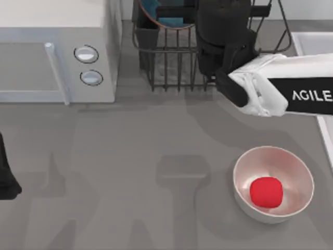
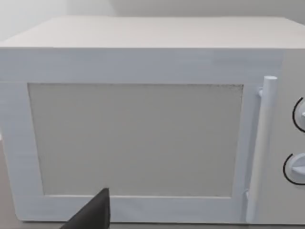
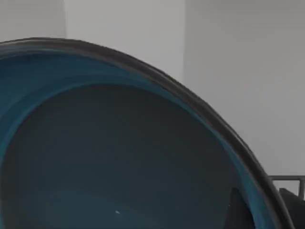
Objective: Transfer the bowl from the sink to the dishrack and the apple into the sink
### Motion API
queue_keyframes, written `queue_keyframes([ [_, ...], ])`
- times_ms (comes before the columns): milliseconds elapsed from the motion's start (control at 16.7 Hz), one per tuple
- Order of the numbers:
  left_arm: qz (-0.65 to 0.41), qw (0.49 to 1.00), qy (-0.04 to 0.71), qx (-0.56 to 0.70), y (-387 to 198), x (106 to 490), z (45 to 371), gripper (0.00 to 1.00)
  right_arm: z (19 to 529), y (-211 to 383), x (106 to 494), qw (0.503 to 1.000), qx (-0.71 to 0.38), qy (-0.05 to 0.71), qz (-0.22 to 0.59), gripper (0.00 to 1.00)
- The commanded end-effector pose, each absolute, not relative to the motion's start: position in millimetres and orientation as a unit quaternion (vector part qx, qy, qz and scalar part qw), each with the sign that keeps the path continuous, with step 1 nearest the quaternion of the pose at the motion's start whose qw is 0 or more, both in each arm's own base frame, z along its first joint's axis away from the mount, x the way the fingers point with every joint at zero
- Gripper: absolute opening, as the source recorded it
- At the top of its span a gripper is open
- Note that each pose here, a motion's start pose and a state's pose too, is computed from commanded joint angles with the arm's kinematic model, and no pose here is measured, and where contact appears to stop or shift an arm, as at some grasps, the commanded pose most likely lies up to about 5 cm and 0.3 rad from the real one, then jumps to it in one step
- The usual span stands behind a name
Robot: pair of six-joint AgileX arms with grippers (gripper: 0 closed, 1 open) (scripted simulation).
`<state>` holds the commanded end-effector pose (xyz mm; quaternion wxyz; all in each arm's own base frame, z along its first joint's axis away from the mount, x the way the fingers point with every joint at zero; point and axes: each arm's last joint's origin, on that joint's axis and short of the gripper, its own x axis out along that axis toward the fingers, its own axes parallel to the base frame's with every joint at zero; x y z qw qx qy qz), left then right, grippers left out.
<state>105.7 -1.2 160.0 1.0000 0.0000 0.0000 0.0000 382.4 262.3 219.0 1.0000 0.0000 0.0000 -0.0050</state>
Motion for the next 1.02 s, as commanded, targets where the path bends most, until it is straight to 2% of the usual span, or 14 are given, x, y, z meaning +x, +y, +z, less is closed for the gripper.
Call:
queue_keyframes([
  [480,0.000,1.000,0.000,0.000,-1.2,105.7,160.0,1.00,219.0,262.3,382.4,1.000,0.000,0.000,-0.005,0.98],
  [1020,0.000,1.000,0.000,0.000,-1.2,105.7,160.0,1.00,219.2,263.4,381.6,1.000,0.000,0.000,-0.004,1.00],
])
